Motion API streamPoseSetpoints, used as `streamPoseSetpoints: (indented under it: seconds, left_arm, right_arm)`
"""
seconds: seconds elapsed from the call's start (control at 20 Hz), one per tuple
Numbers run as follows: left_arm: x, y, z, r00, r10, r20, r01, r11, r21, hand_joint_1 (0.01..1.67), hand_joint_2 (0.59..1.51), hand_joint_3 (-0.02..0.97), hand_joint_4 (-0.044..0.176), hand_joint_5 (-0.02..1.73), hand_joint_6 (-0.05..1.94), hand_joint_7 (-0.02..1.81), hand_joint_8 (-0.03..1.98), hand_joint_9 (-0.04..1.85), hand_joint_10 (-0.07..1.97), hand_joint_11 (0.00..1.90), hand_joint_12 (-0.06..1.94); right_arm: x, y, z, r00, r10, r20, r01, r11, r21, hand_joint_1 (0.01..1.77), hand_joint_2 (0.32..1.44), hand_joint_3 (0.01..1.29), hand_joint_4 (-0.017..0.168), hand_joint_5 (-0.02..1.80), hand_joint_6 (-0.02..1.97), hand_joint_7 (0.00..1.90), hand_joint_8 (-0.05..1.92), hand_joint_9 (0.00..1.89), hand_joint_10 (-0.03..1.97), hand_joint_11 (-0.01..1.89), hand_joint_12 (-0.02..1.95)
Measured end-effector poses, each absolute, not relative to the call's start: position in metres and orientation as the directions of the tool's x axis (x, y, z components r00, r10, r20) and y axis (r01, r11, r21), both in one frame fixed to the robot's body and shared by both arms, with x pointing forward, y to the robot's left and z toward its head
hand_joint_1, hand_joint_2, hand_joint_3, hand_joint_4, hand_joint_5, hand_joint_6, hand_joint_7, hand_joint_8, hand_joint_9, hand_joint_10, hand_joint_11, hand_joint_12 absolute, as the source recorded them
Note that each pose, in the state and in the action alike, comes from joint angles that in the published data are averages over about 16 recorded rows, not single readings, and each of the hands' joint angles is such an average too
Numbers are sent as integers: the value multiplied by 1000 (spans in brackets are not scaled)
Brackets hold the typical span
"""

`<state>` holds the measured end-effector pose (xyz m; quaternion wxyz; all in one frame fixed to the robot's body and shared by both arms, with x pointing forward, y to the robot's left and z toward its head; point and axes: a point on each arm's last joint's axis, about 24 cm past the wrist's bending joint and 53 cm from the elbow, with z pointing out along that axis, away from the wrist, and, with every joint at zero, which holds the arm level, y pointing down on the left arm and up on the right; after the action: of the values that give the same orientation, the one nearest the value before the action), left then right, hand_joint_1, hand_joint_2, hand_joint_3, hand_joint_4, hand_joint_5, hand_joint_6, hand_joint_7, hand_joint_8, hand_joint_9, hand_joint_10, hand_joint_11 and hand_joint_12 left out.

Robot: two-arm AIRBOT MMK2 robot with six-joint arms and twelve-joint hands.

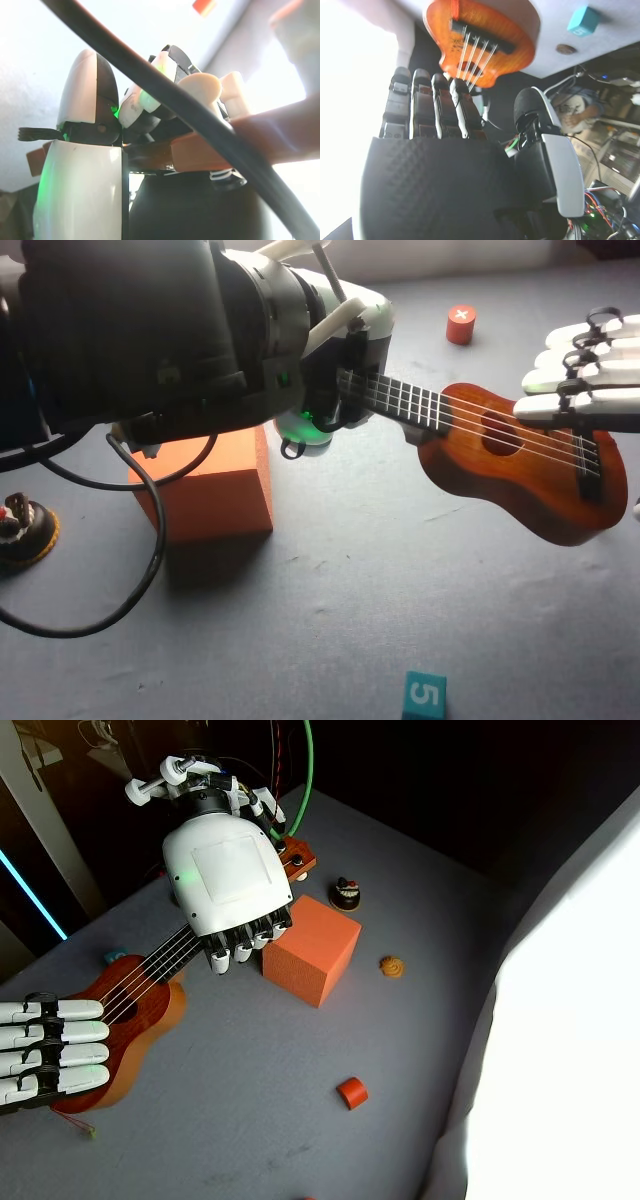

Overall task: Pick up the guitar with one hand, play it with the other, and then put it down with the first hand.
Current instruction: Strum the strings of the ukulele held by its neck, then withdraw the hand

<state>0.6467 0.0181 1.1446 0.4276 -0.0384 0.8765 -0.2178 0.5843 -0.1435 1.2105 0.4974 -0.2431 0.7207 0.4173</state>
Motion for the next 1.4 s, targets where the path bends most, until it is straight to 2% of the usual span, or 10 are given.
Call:
streamPoseSetpoints:
  seconds: [0.85, 1.4]
  left_arm:
    - [649, 19, 1145, -623, -246, -743, 128, 905, -407, 1500, 1079, -17, 22, 1213, 1894, 1310, 1978, 1386, 1926, 1409, 1932]
    - [652, 20, 1147, -614, -242, -751, 132, 907, -399, 1497, 1080, -17, 16, 1243, 1894, 1317, 1978, 1401, 1923, 1422, 1931]
  right_arm:
    - [568, -132, 1195, -415, 18, -910, -785, 499, 367, 152, 1369, 17, 6, 66, 21, 21, 15, 23, 12, 21, 4]
    - [554, -126, 1195, -490, 41, -871, -771, 445, 455, 157, 1371, 17, 4, 73, 20, 21, 15, 32, 12, 22, 4]
